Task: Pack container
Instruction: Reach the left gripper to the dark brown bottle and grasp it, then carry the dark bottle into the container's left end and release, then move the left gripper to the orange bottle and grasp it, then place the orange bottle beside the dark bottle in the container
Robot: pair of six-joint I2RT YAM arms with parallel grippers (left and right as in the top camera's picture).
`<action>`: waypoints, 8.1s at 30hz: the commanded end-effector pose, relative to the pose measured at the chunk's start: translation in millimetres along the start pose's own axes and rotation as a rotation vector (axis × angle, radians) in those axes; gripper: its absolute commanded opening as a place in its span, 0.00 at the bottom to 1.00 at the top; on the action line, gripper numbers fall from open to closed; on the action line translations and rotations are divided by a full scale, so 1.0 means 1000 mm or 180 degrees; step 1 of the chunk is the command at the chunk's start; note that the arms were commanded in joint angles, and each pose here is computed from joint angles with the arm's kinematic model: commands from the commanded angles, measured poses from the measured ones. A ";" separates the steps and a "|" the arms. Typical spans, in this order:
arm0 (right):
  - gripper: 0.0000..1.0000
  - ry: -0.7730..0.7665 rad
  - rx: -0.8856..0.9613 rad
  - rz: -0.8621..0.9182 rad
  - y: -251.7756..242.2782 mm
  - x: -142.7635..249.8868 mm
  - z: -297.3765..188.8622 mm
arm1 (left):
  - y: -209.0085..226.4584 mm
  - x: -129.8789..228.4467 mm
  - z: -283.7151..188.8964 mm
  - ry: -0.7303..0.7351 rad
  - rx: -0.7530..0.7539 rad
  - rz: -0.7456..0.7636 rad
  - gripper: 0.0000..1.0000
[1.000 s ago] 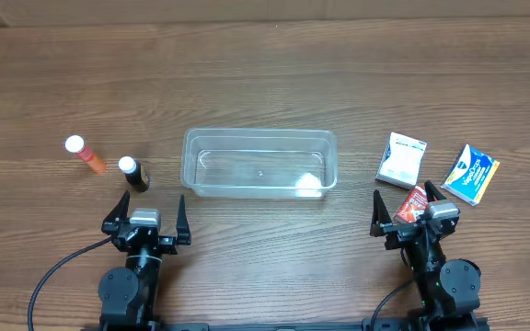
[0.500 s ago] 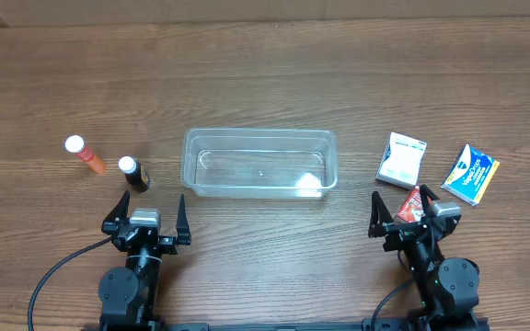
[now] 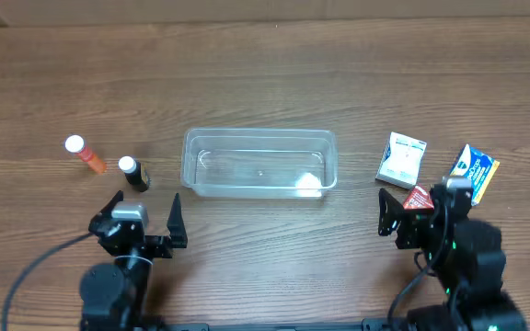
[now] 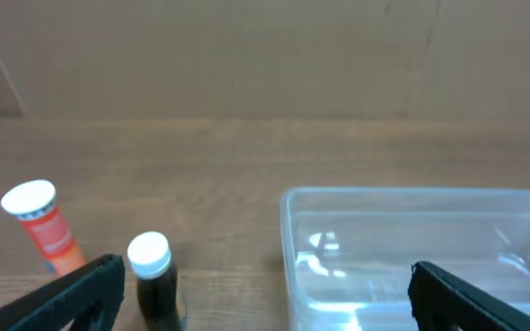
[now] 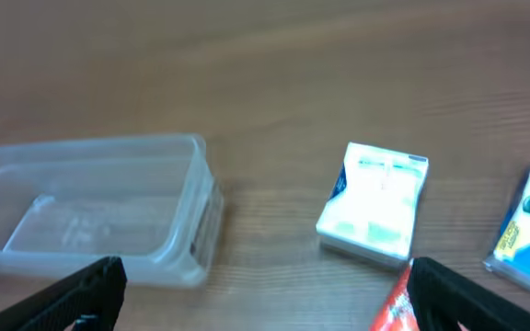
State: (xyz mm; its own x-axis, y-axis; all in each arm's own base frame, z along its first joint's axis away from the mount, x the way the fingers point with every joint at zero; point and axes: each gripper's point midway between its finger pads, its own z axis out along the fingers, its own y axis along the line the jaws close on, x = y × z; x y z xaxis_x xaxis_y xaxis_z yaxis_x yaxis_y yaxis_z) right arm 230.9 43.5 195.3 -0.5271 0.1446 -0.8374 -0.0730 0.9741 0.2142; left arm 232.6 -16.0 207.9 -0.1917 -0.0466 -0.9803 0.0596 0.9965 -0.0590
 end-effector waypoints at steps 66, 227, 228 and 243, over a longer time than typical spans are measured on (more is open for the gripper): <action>1.00 0.1506 0.0677 0.0680 -0.033 -0.013 0.027 | 0.076 0.092 0.132 0.4116 -0.0920 -0.0988 0.04; 1.00 0.1514 0.0679 0.0681 -0.033 -0.012 0.027 | -0.037 0.104 0.101 0.4406 -0.0450 -0.0340 0.07; 1.00 0.1514 0.0679 0.0681 -0.033 -0.012 0.027 | -0.036 0.105 0.101 0.4414 -0.0453 -0.0340 0.10; 1.00 0.1513 0.0678 0.0680 -0.033 -0.012 0.027 | -0.037 0.102 0.103 0.4389 -0.0449 -0.0339 0.78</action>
State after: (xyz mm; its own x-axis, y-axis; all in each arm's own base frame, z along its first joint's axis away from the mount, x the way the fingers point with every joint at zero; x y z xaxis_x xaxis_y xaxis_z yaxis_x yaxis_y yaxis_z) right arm 258.3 14.6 173.7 -0.8553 0.2886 -0.4303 0.2238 0.9548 0.1957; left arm 307.8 -63.2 90.7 -0.9940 -0.1077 0.0203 -0.1081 0.9939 -0.0211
